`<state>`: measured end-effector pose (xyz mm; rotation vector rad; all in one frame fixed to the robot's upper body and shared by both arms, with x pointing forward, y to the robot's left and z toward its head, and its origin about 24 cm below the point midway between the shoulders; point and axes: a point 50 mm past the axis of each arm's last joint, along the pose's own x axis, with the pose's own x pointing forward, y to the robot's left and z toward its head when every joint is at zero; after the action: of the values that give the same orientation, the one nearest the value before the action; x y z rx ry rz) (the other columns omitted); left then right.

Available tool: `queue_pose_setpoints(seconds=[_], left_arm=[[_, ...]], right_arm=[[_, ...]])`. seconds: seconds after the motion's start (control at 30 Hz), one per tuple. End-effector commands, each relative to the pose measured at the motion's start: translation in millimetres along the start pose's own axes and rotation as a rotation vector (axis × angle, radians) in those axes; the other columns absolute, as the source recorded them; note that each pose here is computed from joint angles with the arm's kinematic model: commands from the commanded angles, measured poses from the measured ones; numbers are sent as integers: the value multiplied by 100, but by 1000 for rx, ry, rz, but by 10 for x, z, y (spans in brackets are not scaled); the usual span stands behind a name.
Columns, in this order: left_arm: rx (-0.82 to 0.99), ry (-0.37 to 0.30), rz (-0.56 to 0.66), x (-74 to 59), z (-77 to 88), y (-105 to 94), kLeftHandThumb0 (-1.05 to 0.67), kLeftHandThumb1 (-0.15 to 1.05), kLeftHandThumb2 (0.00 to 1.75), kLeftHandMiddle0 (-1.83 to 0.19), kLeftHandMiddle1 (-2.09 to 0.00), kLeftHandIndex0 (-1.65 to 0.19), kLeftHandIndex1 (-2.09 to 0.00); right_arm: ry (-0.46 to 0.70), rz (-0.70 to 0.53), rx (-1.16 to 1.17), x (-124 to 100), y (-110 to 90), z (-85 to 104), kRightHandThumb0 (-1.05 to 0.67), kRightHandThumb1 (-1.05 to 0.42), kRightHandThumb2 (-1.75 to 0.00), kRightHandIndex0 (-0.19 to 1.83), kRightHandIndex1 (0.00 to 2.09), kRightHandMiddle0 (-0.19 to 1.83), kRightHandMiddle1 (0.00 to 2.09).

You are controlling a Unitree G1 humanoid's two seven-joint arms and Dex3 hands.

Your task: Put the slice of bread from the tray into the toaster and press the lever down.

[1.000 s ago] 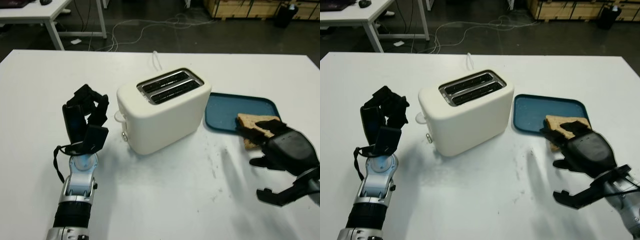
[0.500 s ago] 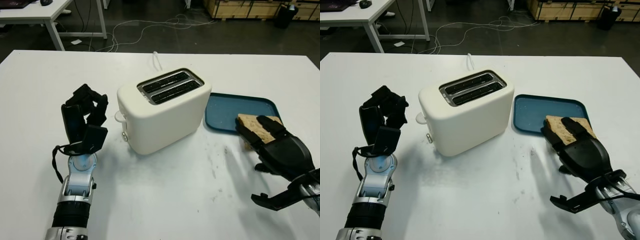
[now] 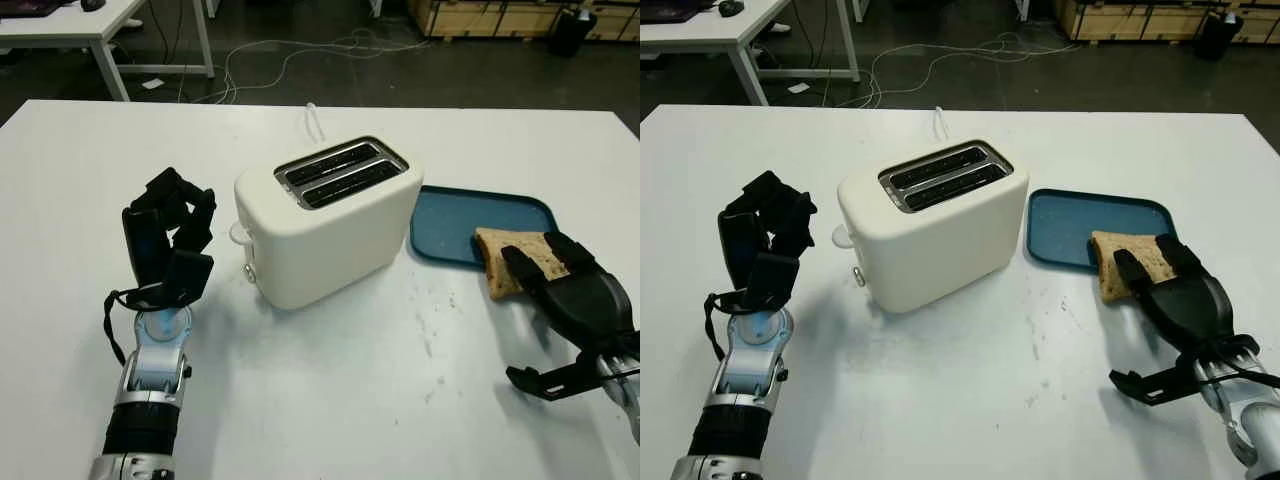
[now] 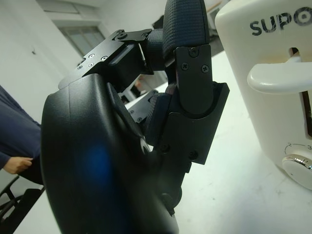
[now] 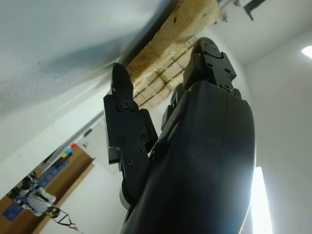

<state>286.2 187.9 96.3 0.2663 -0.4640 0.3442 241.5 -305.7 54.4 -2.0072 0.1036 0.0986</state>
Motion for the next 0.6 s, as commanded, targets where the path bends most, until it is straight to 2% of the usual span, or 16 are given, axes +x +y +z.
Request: queue_pose_setpoints(seconds=[0.0, 0.17, 0.37, 0.47, 0.57], left_arm=[[0, -25, 7, 30, 36, 16, -83, 92, 38, -122, -156, -93, -154], [-5, -20, 11, 29, 34, 24, -83, 92, 38, -122, -156, -94, -154], [-11, -19, 8, 19, 34, 20, -82, 92, 38, -122, -155, -92, -154], [-4, -26, 7, 20, 29, 22, -82, 92, 37, -122, -155, -93, -153], [-7, -27, 12, 19, 31, 22, -83, 92, 38, -123, -155, -93, -153]], right_arm=[[2, 45, 2, -18, 80, 8, -5, -92, -10, 3, 4, 5, 2], [10, 42, 13, 0, 134, 7, -8, -92, -12, 3, 8, 5, 2], [3, 40, 44, 46, 213, 46, -4, -92, -17, 0, 29, 7, 5], [-3, 33, 77, 83, 292, 91, -3, -92, -20, 0, 42, 9, 8], [-20, 9, 98, 121, 354, 147, -6, -92, -20, 0, 65, 14, 14]])
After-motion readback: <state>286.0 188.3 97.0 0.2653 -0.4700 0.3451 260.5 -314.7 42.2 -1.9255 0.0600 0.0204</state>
